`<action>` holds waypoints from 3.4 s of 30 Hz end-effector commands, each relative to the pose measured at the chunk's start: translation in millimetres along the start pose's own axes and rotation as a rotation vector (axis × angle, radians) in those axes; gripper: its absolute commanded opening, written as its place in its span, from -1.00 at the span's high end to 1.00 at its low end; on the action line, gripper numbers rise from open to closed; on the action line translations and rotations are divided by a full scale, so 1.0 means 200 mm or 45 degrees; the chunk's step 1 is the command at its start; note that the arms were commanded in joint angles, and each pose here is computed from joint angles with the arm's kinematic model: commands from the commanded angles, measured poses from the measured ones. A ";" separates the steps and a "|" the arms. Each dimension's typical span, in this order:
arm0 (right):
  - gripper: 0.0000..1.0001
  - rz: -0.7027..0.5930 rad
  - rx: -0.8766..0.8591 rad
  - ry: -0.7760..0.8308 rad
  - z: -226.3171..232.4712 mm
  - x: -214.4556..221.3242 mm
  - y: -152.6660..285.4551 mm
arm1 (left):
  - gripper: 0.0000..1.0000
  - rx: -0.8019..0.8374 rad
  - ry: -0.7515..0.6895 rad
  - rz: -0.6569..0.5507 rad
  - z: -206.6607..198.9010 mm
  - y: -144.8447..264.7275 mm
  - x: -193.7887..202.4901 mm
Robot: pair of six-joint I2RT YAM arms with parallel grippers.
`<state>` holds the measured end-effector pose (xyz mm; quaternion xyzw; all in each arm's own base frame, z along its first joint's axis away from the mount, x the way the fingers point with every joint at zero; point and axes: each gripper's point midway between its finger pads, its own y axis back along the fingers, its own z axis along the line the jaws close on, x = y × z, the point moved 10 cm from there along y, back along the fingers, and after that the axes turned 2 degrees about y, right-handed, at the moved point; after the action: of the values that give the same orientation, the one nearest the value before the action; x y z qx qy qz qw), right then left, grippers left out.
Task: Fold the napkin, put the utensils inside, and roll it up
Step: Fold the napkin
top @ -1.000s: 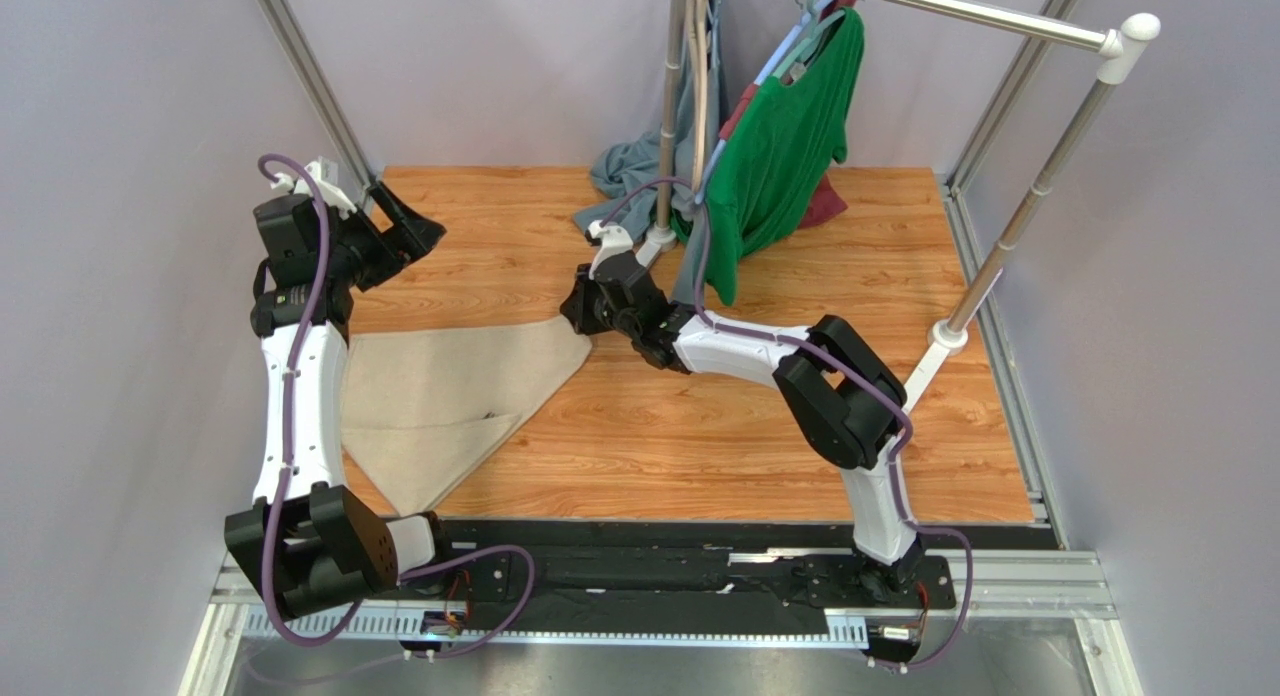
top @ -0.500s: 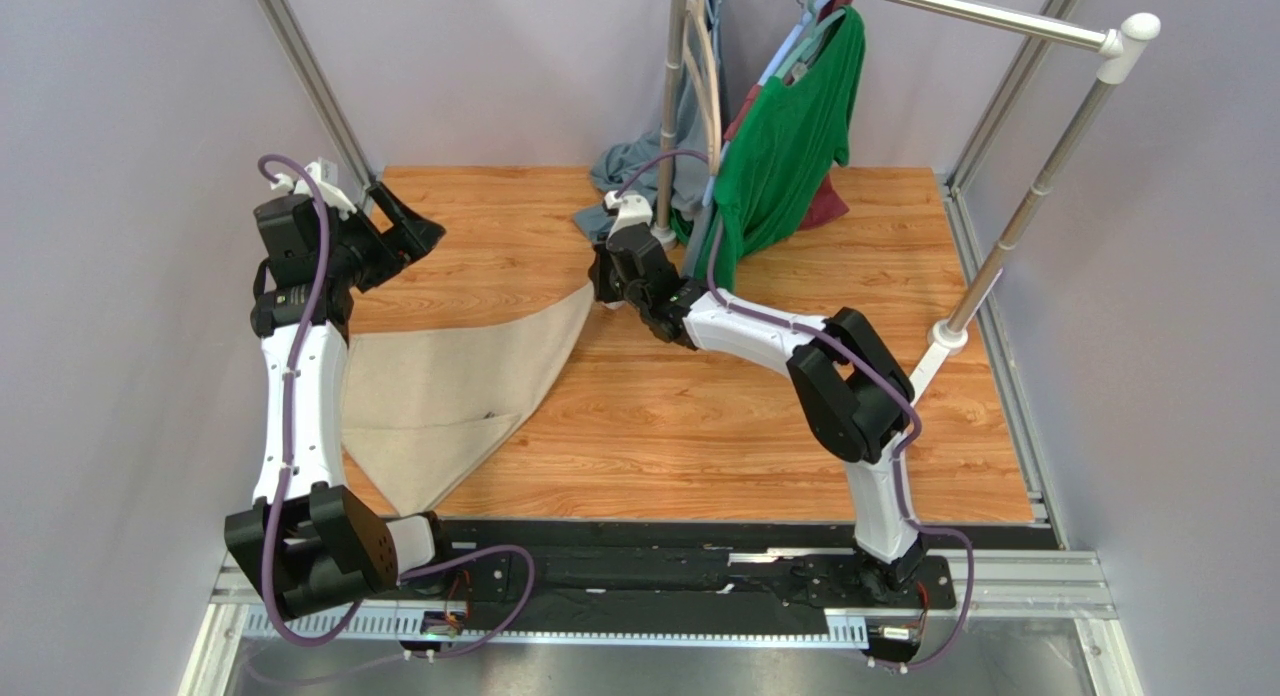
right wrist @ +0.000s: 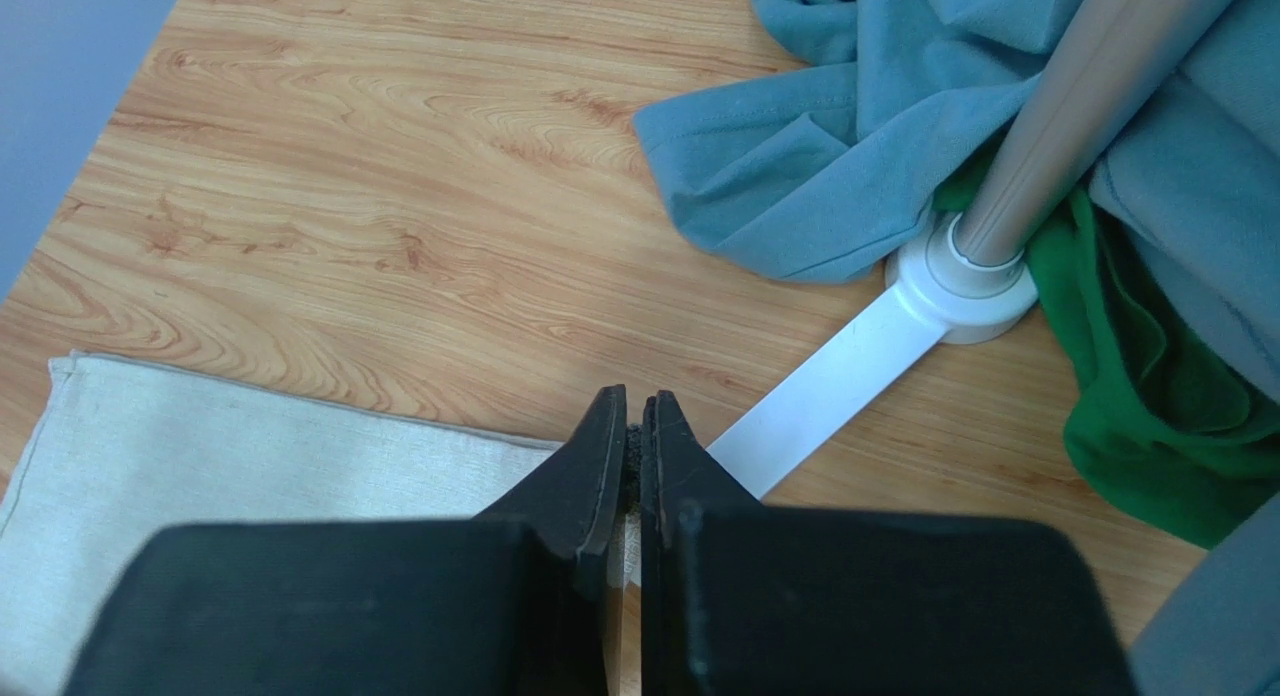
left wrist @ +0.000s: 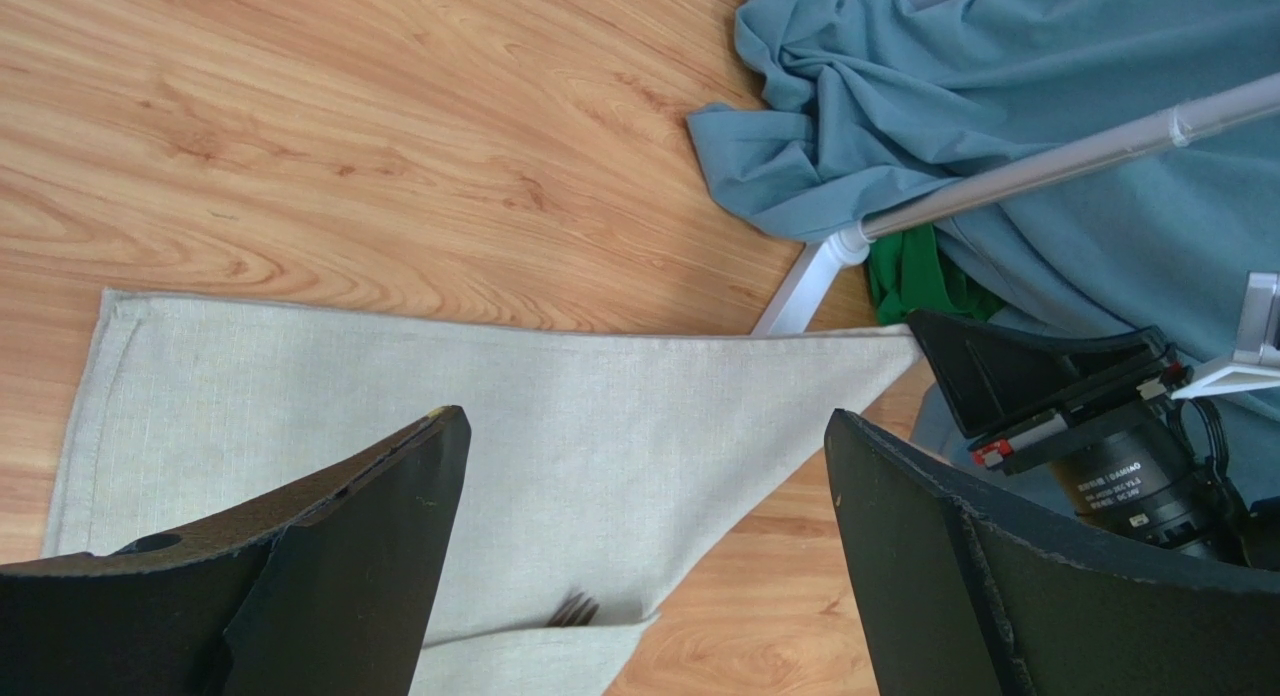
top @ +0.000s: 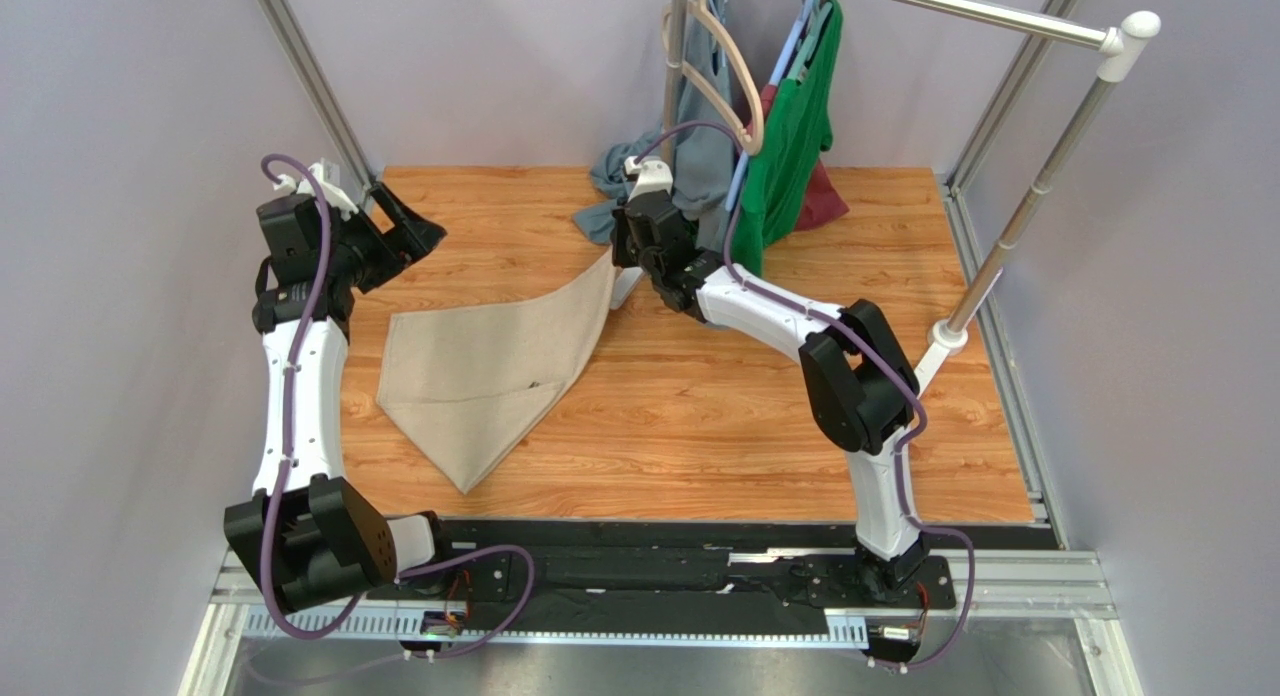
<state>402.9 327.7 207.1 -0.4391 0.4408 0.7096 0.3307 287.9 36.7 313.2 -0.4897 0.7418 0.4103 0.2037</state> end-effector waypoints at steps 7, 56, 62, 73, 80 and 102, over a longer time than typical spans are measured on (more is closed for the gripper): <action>1.00 -0.135 0.043 0.029 -0.02 -0.17 -0.01 | -0.95 0.019 -0.017 -0.024 -0.01 0.02 -0.03; 1.00 -0.110 -0.432 -0.046 0.45 -0.04 0.41 | -0.95 0.050 -0.016 -0.029 -0.04 0.04 -0.03; 1.00 -0.071 -0.533 -0.061 0.58 0.01 0.47 | -0.95 0.057 -0.010 -0.030 -0.04 0.04 -0.03; 1.00 -0.007 -0.703 -0.139 0.77 0.07 0.53 | -0.95 0.064 -0.013 -0.034 -0.04 0.04 -0.03; 1.00 0.019 -0.780 -0.158 0.87 0.10 0.57 | -0.95 0.066 -0.012 -0.037 -0.04 0.05 -0.03; 1.00 0.125 -0.932 -0.123 1.01 0.22 0.68 | -0.96 0.066 -0.013 -0.038 -0.05 0.05 -0.03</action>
<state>217.0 448.3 255.2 -0.4712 0.1973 0.8453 0.1570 288.5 35.0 312.2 -0.4827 0.7510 0.4023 0.2027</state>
